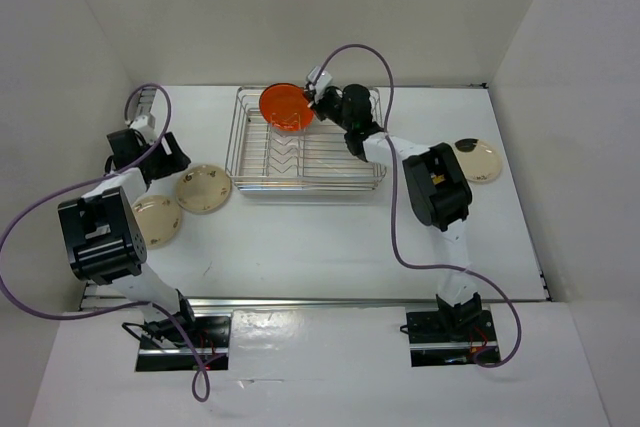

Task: Load the plates into the dish rack

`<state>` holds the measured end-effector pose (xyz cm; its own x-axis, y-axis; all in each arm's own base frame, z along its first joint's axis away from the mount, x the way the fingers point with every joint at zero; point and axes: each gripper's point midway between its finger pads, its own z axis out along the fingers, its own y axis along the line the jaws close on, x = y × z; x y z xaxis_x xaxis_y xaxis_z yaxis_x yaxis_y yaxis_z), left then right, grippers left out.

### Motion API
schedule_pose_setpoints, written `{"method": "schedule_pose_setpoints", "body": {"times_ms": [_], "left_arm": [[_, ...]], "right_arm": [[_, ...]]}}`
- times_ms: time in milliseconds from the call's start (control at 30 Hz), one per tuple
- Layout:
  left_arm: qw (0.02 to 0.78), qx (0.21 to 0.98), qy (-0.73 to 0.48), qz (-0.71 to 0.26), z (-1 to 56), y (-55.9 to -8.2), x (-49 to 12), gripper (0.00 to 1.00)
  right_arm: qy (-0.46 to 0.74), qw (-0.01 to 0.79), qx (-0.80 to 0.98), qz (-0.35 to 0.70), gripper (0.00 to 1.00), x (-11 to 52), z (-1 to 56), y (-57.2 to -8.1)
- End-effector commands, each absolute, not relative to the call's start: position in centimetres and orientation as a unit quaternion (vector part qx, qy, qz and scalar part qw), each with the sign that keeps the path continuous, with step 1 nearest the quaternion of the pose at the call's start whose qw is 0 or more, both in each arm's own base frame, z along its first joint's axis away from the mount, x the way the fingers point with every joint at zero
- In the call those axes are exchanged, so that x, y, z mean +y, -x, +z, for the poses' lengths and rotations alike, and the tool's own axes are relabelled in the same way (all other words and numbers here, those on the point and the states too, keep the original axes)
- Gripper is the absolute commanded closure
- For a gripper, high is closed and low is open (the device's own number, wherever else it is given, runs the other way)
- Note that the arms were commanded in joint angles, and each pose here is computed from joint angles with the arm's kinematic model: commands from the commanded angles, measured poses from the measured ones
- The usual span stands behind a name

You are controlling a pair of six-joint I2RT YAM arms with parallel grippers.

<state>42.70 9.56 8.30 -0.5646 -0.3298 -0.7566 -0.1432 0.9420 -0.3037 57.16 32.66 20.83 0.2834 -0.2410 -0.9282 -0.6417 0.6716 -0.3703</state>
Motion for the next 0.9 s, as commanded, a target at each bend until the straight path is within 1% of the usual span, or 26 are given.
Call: {"method": "schedule_pose_setpoints", "body": {"times_ms": [0, 67, 100, 167, 267, 300, 333, 400, 433, 567, 600, 667, 700, 733, 767, 867], "left_arm": [[0.461, 0.874, 0.132, -0.077, 9.1, -42.2, 10.4, 0.17], [0.46, 0.874, 0.136, -0.079, 9.1, -42.2, 10.4, 0.17], [0.46, 0.873, 0.14, -0.081, 9.1, -42.2, 10.4, 0.17], [0.436, 0.884, 0.147, -0.086, 7.5, -41.7, 10.2, 0.17], [0.421, 0.888, 0.152, -0.106, 6.4, -41.4, 9.8, 0.2], [0.421, 0.886, 0.147, -0.124, 6.2, -41.5, 9.5, 0.2], [0.418, 0.886, 0.148, -0.135, 5.9, -41.3, 9.6, 0.21], [0.412, 0.887, 0.135, -0.161, 5.7, -41.4, 8.7, 0.23], [0.409, 0.888, 0.136, -0.158, 5.4, -41.3, 9.1, 0.24], [0.389, 0.894, 0.141, -0.17, 4.3, -40.5, 8.5, 0.26], [0.39, 0.896, 0.137, -0.162, 4.3, -40.3, 8.6, 0.26], [0.387, 0.897, 0.13, -0.169, 4.0, -40.0, 8.2, 0.26], [0.388, 0.897, 0.123, -0.174, 4.1, -40.0, 8.0, 0.27], [0.384, 0.898, 0.125, -0.175, 3.7, -39.9, 8.0, 0.27], [0.375, 0.901, 0.121, -0.183, 3.3, -39.6, 7.7, 0.29], [0.356, 0.906, 0.121, -0.196, 2.2, -39.0, 7.1, 0.37]], "right_arm": [[0.382, 0.738, 0.54, 0.133, 1.0, 33.5, 22.7, -56.5], [0.379, 0.735, 0.547, 0.13, 1.0, 33.7, 22.1, -56.3], [0.376, 0.734, 0.549, 0.134, 0.98, 33.7, 22.1, -56.3], [0.375, 0.727, 0.558, 0.138, 0.92, 34.1, 21.4, -56.0], [0.377, 0.717, 0.568, 0.147, 0.76, 34.7, 21.1, -55.4], [0.373, 0.72, 0.565, 0.15, 0.69, 34.7, 21.8, -55.3], [0.37, 0.712, 0.576, 0.158, 0.56, 34.6, 21.7, -55.1], [0.363, 0.708, 0.582, 0.167, 0.47, 34.6, 22.2, -54.8], [0.359, 0.708, 0.584, 0.171, 0.4, 34.5, 22.8, -54.5], [0.351, 0.709, 0.579, 0.198, 0.27, 34.4, 26.0, -52.9], [0.351, 0.708, 0.577, 0.205, 0.2, 34.3, 26.4, -52.4], [0.35, 0.712, 0.573, 0.205, 0.14, 34.0, 28.0, -51.8], [0.347, 0.711, 0.575, 0.208, 0.11, 34.0, 28.4, -51.7], [0.347, 0.711, 0.574, 0.208, 0.11, 33.9, 28.8, -51.5], [0.339, 0.719, 0.571, 0.208, 0.09, 33.5, 30.0, -51.3], [0.326, 0.724, 0.575, 0.197, 0.07, 32.8, 31.2, -51.2]]}}
